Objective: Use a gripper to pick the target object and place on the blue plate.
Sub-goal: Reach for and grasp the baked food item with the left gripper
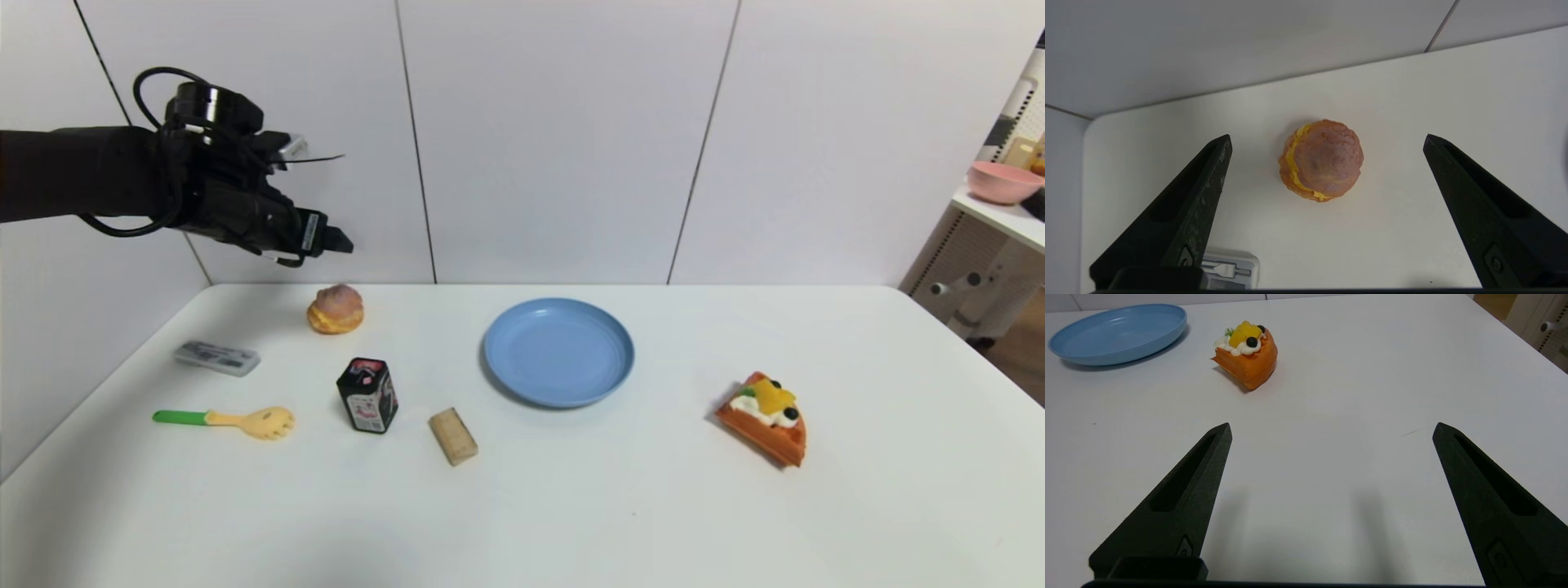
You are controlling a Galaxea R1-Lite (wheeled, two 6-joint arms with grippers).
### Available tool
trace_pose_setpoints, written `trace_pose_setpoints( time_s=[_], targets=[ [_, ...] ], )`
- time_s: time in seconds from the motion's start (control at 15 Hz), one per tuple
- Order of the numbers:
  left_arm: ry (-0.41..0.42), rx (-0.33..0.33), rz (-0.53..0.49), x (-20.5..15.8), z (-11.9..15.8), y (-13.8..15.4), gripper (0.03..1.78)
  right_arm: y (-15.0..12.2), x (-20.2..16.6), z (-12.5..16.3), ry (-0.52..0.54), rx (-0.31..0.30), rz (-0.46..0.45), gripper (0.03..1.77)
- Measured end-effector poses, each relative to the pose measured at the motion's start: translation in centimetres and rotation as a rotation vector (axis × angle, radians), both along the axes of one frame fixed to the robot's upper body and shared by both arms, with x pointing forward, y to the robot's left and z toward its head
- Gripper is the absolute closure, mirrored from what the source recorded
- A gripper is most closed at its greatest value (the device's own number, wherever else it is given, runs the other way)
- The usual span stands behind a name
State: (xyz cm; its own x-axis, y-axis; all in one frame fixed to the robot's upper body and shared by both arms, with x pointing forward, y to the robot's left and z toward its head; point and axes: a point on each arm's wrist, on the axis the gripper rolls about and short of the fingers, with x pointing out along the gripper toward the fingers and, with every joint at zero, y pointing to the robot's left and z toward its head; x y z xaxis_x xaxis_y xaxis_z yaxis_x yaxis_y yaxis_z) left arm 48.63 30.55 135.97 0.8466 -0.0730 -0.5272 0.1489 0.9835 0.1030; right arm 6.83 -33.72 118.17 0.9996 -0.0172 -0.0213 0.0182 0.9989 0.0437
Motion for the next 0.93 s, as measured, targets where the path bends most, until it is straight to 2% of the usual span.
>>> trace_pose_setpoints(
  time_s=[0.2,0.4,0.67,0.93],
  targets=[
    [0.115,-0.079,0.061,1.4,-1.5,-0.1,0.12,0.0,0.0,0.0,0.0,0.0,0.0,0.1],
    [0.174,-0.181,0.143,2.6,-3.3,-0.1,0.12,0.0,0.0,0.0,0.0,0.0,0.0,0.1],
    [0.215,-0.196,0.184,4.0,-5.5,0.7,0.12,0.0,0.0,0.0,0.0,0.0,0.0,0.1],
    [0.245,-0.225,0.156,5.2,-7.1,0.9,0.12,0.0,0.0,0.0,0.0,0.0,0.0,0.1]
  ],
)
